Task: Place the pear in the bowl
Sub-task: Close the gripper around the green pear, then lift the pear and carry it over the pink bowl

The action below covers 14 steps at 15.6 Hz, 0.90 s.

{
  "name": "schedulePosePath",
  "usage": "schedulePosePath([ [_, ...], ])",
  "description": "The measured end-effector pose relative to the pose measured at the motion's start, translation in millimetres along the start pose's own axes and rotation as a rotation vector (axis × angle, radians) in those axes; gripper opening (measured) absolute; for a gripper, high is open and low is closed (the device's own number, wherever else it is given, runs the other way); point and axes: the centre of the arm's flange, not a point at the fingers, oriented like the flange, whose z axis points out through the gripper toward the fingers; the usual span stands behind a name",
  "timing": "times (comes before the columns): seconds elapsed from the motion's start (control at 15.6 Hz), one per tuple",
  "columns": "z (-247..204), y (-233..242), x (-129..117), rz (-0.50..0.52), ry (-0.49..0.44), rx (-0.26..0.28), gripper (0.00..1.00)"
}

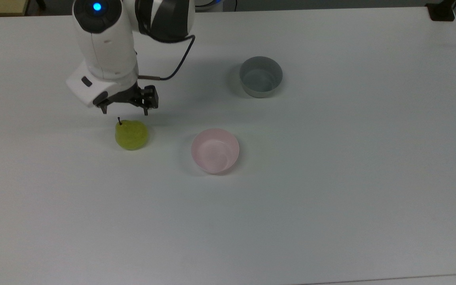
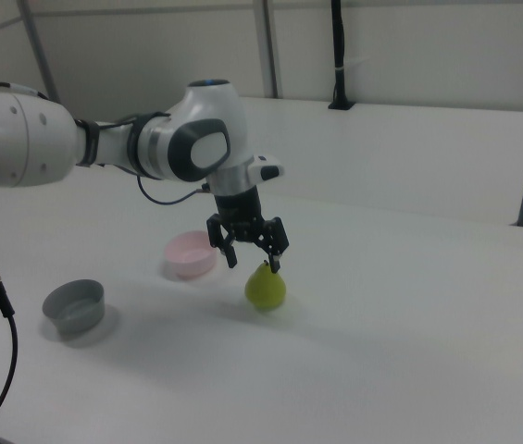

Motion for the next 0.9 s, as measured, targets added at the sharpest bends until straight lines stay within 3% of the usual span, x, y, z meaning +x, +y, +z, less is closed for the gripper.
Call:
schedulePosePath([
  [0.51, 53, -13, 21, -0.025, 0.009, -0.032, 0.99],
  [0.64, 52, -16, 22, -0.030, 0.013, -0.035, 0.80],
  [0.9, 50, -15, 23, -0.038, 0.017, -0.037, 0.79],
])
